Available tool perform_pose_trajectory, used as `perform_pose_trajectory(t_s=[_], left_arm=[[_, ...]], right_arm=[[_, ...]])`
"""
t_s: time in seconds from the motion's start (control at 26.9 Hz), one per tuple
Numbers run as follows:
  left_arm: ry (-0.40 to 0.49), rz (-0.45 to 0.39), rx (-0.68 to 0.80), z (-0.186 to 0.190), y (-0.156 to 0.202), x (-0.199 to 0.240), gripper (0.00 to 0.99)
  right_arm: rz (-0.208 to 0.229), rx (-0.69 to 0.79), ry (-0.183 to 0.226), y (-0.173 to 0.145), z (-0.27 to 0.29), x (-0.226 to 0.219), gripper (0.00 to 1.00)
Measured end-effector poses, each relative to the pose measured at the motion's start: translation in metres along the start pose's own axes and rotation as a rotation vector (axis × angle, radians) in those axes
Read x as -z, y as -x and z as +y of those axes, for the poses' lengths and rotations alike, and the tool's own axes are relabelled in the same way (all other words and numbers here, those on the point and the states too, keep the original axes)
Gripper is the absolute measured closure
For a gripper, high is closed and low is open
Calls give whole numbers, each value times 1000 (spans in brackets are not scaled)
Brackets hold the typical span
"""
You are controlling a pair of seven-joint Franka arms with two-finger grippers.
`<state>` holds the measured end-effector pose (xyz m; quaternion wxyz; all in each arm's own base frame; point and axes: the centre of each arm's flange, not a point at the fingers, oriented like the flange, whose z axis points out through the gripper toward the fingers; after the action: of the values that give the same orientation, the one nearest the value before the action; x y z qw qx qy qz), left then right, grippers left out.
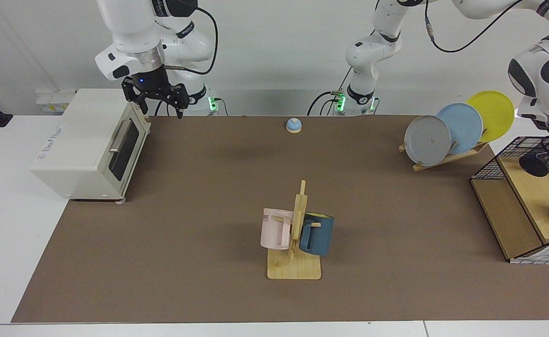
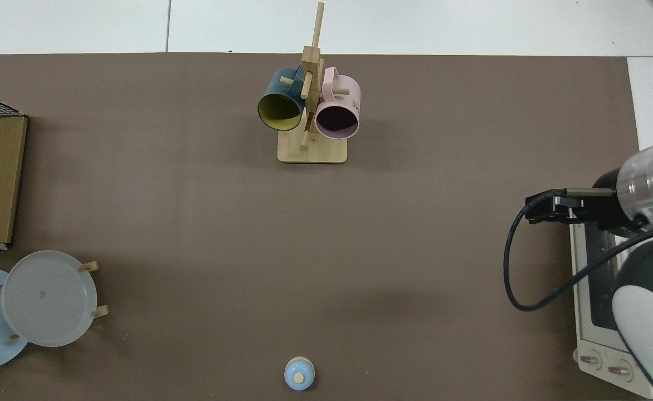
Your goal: Put markers into pen holder
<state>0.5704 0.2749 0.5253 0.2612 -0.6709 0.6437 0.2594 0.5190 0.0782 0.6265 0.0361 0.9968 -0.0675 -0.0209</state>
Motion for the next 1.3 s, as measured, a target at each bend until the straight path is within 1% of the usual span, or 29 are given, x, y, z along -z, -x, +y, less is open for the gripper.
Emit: perform_pose_trajectory(t_s=[0.11,0.15,0.22,0.26,0.37,0.41,0.45,0.48,0.63,0.67,0.78,0.82,0.86,0.89,1.12,1.19,1.3], left_arm=[[-7,-11,9,-1,11,14,511],[-8,-14,11,-1,15,21,471],[-17,-4,27,-2,20,36,436],[-22,8,38,-2,21,44,436],[-45,74,80,-2,23,75,357],[-55,100,93,-1,23,86,308],[-68,126,103,0,22,97,211],[-78,150,112,1,20,107,185],[-98,236,167,7,11,144,145],[-92,256,192,10,8,151,75],[-45,337,297,16,-3,163,75],[-24,368,336,18,-6,166,57],[2,401,381,20,-10,169,13],[25,428,419,21,-13,171,0],[192,594,652,31,-34,188,4],[248,624,731,35,-41,196,0],[315,647,834,38,-52,211,0]], right_arm=[[0,0,0,0,0,0,4],[0,0,0,0,0,0,4],[0,0,0,0,0,0,4],[0,0,0,0,0,0,4],[0,0,0,0,0,0,4],[0,0,0,0,0,0,4],[0,0,0,0,0,0,4],[0,0,0,0,0,0,4],[0,0,0,0,0,0,4],[0,0,0,0,0,0,4],[0,0,0,0,0,0,0],[0,0,0,0,0,0,0],[0,0,0,0,0,0,4],[0,0,0,0,0,0,4],[0,0,0,0,0,0,4],[0,0,0,0,0,0,4],[0,0,0,0,0,0,4]])
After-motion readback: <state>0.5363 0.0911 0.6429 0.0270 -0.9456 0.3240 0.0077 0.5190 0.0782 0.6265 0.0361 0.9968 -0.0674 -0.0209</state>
